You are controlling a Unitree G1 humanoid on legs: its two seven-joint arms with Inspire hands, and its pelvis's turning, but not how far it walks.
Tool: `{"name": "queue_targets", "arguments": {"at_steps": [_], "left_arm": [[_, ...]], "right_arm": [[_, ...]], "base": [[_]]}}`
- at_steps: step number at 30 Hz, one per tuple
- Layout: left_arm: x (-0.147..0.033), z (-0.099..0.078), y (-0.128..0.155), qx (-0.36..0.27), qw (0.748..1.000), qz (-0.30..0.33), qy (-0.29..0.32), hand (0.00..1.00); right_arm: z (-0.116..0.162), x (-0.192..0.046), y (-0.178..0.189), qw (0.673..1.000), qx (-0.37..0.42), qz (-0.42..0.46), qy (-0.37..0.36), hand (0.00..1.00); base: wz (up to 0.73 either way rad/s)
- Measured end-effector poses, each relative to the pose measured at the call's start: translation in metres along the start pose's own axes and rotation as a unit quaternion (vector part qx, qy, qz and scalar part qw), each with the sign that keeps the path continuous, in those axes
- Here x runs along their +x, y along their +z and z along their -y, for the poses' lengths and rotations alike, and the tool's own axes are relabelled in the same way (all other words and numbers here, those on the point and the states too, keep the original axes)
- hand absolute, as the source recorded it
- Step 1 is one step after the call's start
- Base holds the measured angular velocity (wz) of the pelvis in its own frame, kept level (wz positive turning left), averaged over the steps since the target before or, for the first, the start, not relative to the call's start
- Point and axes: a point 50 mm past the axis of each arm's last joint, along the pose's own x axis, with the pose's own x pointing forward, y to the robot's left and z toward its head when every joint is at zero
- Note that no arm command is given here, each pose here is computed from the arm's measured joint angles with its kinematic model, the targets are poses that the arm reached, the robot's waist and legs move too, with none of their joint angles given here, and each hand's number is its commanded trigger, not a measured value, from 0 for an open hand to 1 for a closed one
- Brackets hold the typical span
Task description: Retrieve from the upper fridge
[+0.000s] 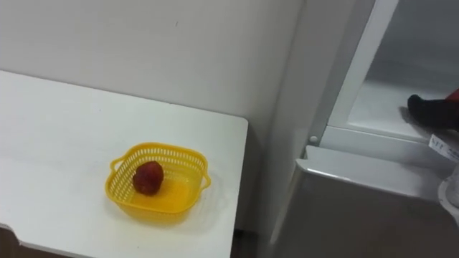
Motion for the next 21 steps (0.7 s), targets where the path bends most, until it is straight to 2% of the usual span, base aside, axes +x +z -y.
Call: {"name": "queue_targets", "arguments": {"at_steps": [21], "left_arm": [[0.0002,-0.0008,0.0024,0.0,1.0,0.004,0.001,0.0]], "right_arm": [[-0.005,0.0035,-0.0015,1.0,-0.008,-0.009,0.024,0.0]], "base": [[0.01]]}}
